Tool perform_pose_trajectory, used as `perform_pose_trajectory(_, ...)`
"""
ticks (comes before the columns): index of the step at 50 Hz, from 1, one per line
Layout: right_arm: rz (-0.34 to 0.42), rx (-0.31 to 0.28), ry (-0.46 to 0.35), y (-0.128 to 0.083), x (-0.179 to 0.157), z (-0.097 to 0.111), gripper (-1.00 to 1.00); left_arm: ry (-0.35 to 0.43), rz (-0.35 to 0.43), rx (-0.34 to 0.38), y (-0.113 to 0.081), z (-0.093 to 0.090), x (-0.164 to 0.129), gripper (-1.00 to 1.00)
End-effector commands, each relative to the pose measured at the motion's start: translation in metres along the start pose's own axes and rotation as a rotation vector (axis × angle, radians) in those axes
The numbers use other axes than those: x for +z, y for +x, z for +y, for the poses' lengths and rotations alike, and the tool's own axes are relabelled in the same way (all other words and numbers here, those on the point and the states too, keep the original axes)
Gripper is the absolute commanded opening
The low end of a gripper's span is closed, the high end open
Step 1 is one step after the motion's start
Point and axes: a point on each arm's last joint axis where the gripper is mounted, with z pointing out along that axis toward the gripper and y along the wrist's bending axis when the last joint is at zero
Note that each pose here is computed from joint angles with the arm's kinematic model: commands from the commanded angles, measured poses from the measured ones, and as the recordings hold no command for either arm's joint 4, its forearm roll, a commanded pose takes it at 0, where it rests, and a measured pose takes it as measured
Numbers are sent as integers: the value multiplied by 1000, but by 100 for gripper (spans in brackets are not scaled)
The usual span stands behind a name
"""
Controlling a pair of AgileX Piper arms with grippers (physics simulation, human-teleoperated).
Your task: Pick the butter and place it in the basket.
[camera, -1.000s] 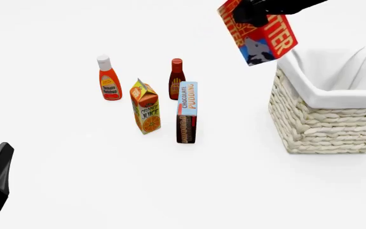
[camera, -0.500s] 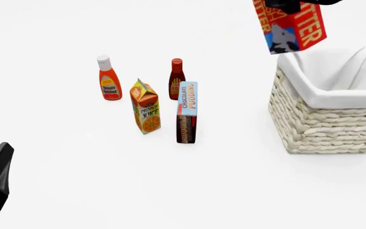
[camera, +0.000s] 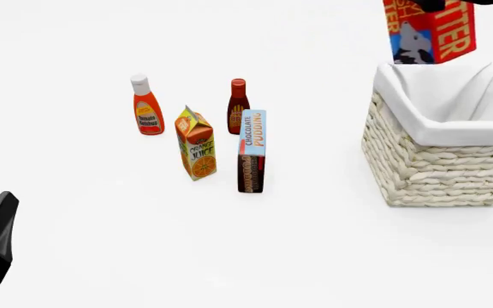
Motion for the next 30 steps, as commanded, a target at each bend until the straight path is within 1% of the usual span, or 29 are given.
perform_pose_trajectory(1,-58,34,52,1,-12,-11,-100,0,0,0,0,0,0,100)
perform_pose_trajectory(2,-69,43,78,3,-14,-17,-100,0,0,0,0,0,0,100)
perform_pose_trajectory(6,-69,43,78,3,-14,-17,-100,0,0,0,0,0,0,100)
perform_pose_trajectory(7,-75,58,99,5,-15,-22,-100,0,0,0,0,0,0,100)
perform_pose_trajectory(8,-74,59,106,7,-15,-24,-100,0,0,0,0,0,0,100)
perform_pose_trajectory(12,-74,59,106,7,-15,-24,-100,0,0,0,0,0,0,100)
perform_pose_trajectory(13,-84,78,125,12,-14,-27,-100,0,0,0,0,0,0,100)
perform_pose_trajectory(16,-87,78,128,14,-15,-28,-100,0,0,0,0,0,0,100)
perform_pose_trajectory(20,-109,104,142,20,-16,-30,-100,0,0,0,0,0,0,100)
perform_pose_trajectory(26,-117,103,152,23,-18,-31,-100,0,0,0,0,0,0,100)
perform_pose_trajectory(27,-132,111,163,26,-20,-33,-100,0,0,0,0,0,0,100)
perform_pose_trajectory(30,-136,116,168,29,-20,-33,-100,0,0,0,0,0,0,100)
